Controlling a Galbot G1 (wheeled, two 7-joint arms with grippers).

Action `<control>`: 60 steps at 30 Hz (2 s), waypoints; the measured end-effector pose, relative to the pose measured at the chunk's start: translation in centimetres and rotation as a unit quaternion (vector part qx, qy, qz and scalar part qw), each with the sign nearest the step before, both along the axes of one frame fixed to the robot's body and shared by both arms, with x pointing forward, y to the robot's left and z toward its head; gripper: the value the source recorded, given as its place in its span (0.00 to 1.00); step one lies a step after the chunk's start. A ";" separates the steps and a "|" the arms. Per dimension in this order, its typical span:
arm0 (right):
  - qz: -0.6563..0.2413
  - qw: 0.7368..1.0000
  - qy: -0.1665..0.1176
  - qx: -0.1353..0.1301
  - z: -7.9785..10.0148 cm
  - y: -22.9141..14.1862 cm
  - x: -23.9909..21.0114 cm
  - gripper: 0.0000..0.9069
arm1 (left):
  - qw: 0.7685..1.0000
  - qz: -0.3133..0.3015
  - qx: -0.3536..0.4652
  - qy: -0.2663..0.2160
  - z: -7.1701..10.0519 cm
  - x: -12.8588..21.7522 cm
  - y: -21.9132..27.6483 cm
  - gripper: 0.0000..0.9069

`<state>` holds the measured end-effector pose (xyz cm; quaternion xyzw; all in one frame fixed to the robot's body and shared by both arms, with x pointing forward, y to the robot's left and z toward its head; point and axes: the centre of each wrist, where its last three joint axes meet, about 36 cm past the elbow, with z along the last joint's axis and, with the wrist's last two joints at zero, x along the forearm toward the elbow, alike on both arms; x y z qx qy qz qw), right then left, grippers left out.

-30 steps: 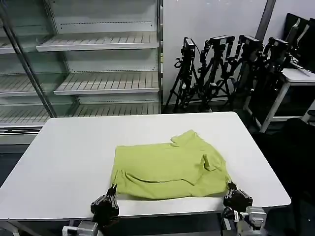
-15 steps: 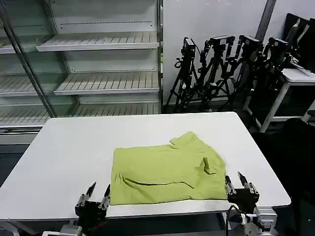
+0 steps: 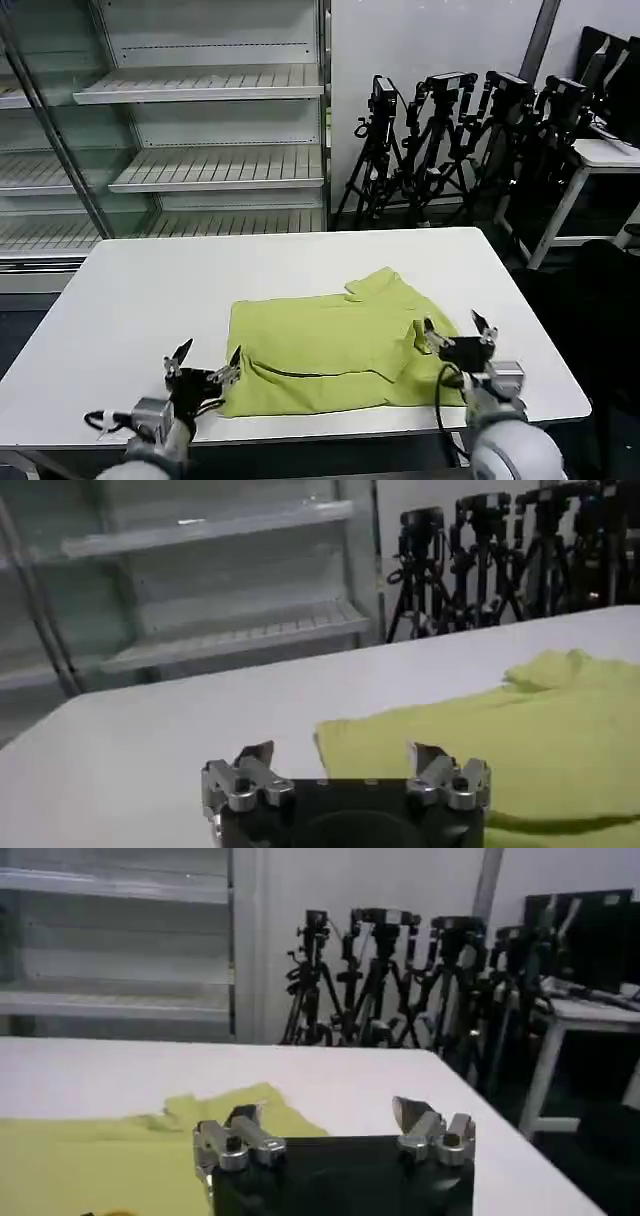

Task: Fold and organize the clothes.

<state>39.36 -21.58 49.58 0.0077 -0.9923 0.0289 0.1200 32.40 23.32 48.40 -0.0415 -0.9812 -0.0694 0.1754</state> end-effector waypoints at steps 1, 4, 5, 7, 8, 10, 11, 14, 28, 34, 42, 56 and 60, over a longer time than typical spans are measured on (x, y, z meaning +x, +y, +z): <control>0.002 1.000 0.002 0.003 -0.1 0.2 1.0 1.00 | 1.000 -0.001 -0.001 0.001 -0.1 0.7 0.1 1.00; 0.005 1.000 0.010 0.015 -0.4 0.9 3.6 1.00 | 1.000 -0.002 -0.005 0.007 -0.5 2.9 0.2 1.00; 0.005 1.000 0.013 0.018 -0.5 1.1 4.4 1.00 | 1.000 -0.001 -0.006 0.010 -0.7 3.7 0.2 1.00; 0.007 0.999 0.021 0.025 -0.8 1.7 6.0 1.00 | 1.000 0.001 -0.007 0.017 -1.1 5.2 0.3 1.00; 0.007 0.999 0.026 0.028 -0.9 2.0 6.9 1.00 | 1.000 0.002 -0.008 0.020 -1.4 5.9 0.2 1.00; 0.009 0.999 0.033 0.030 -1.1 2.4 8.4 1.00 | 1.000 0.004 -0.008 0.025 -1.7 7.3 0.2 1.00; 0.010 0.999 0.037 0.032 -1.2 2.7 9.2 1.00 | 1.000 0.006 -0.009 0.029 -1.9 8.0 0.1 1.00; 0.011 0.998 0.049 0.033 -1.5 3.4 11.4 1.00 | 0.999 0.010 -0.009 0.038 -2.5 9.9 0.0 1.00; -0.015 0.995 0.100 0.021 -3.2 4.8 18.6 1.00 | 0.997 0.027 -0.005 0.068 -4.0 17.3 -0.5 1.00; -0.021 0.993 0.112 0.014 -3.9 4.7 19.3 1.00 | 0.996 0.030 -0.017 0.079 -4.0 18.2 -0.4 1.00; -0.029 0.991 0.126 0.019 -4.8 4.2 19.9 0.67 | 0.995 0.016 -0.039 0.095 -4.0 17.9 -0.5 0.46; -0.028 0.989 0.141 0.040 -5.4 4.1 19.9 0.00 | 0.992 0.012 -0.053 0.117 -5.2 16.6 -0.1 0.08; -0.024 0.988 0.142 0.048 -5.5 4.2 19.8 0.00 | 0.991 0.011 -0.059 0.121 -5.4 16.4 0.1 0.08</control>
